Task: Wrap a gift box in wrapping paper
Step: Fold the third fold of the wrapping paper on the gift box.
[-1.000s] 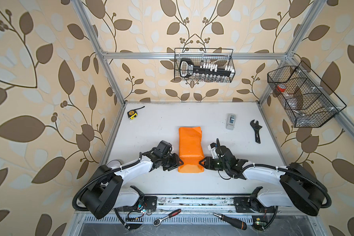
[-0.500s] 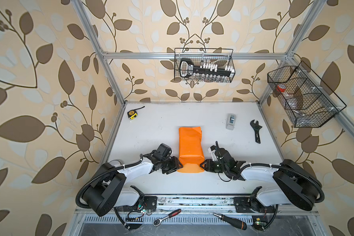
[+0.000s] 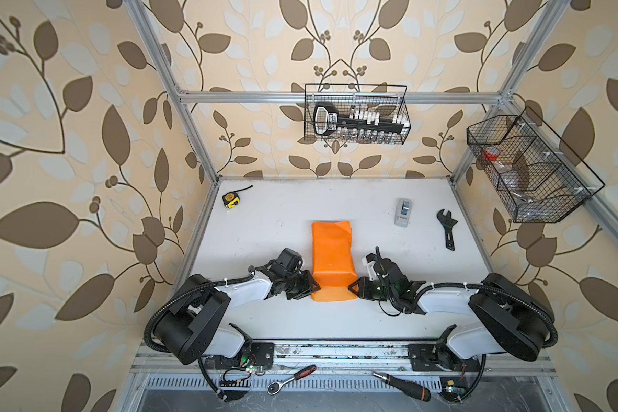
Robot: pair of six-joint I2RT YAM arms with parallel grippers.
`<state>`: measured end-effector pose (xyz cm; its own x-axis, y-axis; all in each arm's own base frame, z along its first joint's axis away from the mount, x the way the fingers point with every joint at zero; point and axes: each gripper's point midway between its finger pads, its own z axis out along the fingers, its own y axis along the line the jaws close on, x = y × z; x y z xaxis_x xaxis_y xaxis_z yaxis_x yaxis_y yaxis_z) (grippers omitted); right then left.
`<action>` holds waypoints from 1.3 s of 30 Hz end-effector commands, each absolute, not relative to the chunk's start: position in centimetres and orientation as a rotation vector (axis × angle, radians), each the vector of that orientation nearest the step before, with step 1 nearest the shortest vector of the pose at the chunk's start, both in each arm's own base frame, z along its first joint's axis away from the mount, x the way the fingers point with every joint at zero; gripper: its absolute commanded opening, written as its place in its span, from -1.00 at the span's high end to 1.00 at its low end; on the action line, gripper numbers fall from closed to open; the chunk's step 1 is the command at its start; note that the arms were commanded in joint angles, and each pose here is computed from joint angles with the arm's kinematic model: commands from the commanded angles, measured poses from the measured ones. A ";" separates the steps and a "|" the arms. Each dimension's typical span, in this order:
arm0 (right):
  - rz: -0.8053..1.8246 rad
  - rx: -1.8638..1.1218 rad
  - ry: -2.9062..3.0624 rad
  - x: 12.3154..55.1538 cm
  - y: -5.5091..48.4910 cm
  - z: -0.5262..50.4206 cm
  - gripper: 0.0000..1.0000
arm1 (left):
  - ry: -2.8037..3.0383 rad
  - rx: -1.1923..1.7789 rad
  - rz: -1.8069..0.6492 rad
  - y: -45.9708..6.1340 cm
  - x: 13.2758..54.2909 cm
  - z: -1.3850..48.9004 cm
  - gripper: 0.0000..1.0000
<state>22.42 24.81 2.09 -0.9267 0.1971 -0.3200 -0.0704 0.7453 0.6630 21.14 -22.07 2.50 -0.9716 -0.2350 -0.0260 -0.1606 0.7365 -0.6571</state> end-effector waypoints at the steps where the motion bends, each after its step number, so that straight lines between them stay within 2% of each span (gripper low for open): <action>1: 0.995 0.108 2.591 22.1 24.8 1.8 0.63 | 2.851 -0.312 -1.043 -22.2 20.9 2.1 0.56; 4: 1.007 0.106 2.588 22.2 25.0 2.1 0.65 | 2.846 -0.307 -1.053 -22.4 21.0 2.3 0.64; 9: 1.018 0.099 2.578 22.3 25.1 2.8 0.57 | 2.837 -0.297 -1.063 -22.5 21.2 3.0 0.58; 11: 1.023 0.091 2.575 22.2 25.1 3.1 0.43 | 2.834 -0.295 -1.066 -22.5 21.2 3.3 0.52; 16: 1.003 0.073 2.572 21.7 24.5 3.7 0.36 | 2.840 -0.280 -1.073 -22.5 20.9 3.9 0.22; 24: 0.980 0.034 2.580 20.2 23.1 4.3 0.34 | 2.904 -0.192 -0.904 -19.8 18.5 6.5 0.12; 27: 0.951 0.023 2.572 19.8 22.3 4.9 0.33 | 2.914 -0.132 -0.817 -18.6 17.8 8.4 0.02; 30: 0.905 0.015 2.563 19.6 21.2 5.3 0.32 | 2.877 -0.012 -0.798 -18.5 18.0 11.3 -0.09; 32: 0.878 0.022 2.570 19.6 20.3 5.1 0.27 | 2.823 0.140 -0.764 -19.3 18.7 13.6 -0.25; 39: 0.845 0.027 2.602 20.0 18.9 3.9 0.01 | 2.646 0.769 -0.356 -24.5 21.8 17.3 -0.47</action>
